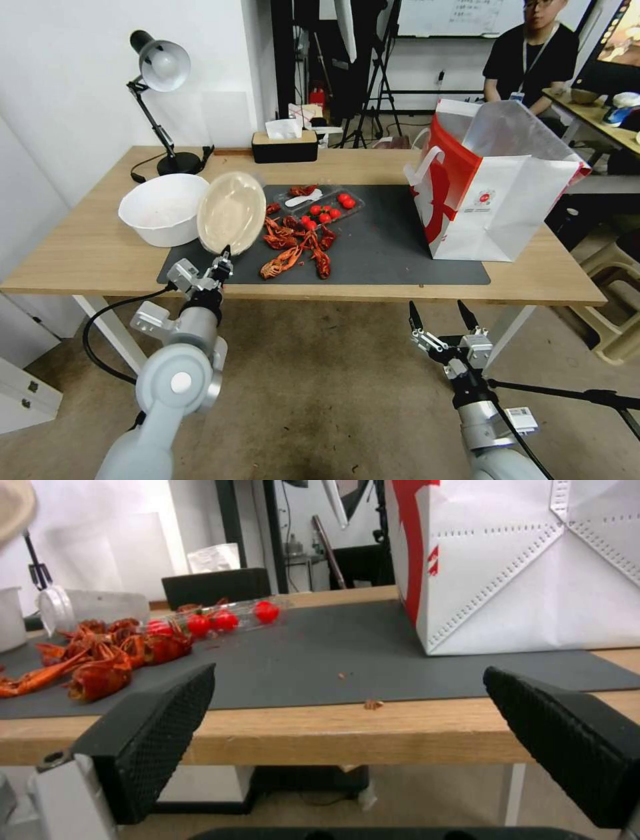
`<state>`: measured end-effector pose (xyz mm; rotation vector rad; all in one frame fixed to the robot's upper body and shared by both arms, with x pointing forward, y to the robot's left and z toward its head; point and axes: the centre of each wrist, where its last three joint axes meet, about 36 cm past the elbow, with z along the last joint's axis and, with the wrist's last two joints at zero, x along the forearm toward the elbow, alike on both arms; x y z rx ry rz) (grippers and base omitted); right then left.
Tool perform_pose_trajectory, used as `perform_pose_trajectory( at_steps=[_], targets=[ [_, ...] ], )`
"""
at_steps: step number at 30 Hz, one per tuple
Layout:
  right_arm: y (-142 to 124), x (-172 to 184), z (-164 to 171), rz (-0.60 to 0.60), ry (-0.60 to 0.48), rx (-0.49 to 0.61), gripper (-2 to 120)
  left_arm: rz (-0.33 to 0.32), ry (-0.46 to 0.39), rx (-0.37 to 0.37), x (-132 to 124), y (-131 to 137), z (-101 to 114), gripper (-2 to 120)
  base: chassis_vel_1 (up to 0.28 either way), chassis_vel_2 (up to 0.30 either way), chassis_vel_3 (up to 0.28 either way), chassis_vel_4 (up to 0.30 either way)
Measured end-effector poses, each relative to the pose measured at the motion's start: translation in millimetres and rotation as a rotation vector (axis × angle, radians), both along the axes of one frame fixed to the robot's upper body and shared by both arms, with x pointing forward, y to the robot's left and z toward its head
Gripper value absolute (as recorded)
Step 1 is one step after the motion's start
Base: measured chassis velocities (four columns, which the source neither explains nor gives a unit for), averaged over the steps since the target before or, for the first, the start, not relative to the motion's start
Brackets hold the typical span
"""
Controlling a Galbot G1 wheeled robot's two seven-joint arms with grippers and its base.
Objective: Pick up the trash from the table and place it into the takeout bag.
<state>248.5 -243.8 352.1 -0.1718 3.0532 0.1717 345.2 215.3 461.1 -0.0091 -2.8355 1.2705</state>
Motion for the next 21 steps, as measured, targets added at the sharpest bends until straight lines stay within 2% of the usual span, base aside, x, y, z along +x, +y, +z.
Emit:
perform_pose_trajectory(
  at_steps=[1,2,4,5,6,9,10,14,20,21],
  targets=[
    [0.2,-0.3,-0.2,0.0,-0.003,0.001,100,-0.021,-0.055,0.037,-1.1,0.0,1.0,0,0.0,0.0,0.0,0.0],
    [0.2,-0.3,-0.2,0.0,-0.003,0.001,100,-0.021,-0.055,0.037,-1.1,0.0,1.0,0,0.0,0.0,0.0,0.0],
    [-0.3,-0.6,-1.6,0.0,-0.01,-0.002,100,-0.055,-0.137,0.078,-1.4,1.1,3.7,0,0.0,0.0,0.0,0.0],
    [-0.9,-0.8,-2.6,0.0,-0.013,-0.006,100,-0.082,-0.206,0.114,-0.4,2.8,3.6,0,0.0,0.0,0.0,0.0],
    [-0.9,-0.8,-2.6,0.0,-0.013,-0.006,100,-0.082,-0.206,0.114,-0.4,2.8,3.6,0,0.0,0.0,0.0,0.0],
    [-0.7,-3.8,-4.1,-0.002,-0.011,-0.014,100,-0.141,-0.307,0.205,2.3,8.4,-3.3,0,0.0,0.0,0.0,0.0],
    [-0.7,-3.8,-4.1,-0.002,-0.011,-0.014,100,-0.141,-0.307,0.205,2.3,8.4,-3.3,0,0.0,0.0,0.0,0.0],
    [-0.1,-6.5,-5.3,-0.003,-0.008,-0.026,100,-0.235,-0.391,0.285,6.3,16.0,-11.5,0,0.0,0.0,0.0,0.0],
    [-1.2,-7.2,-5.5,-0.01,-0.008,-0.029,100,-0.286,-0.436,0.323,14.8,19.8,-17.2,0,0.0,0.0,0.0,0.0],
    [-1.5,-9.3,-5.1,-0.014,-0.006,-0.031,100,-0.315,-0.461,0.355,23.4,22.6,-20.5,0,0.0,0.0,0.0,0.0]
  ],
)
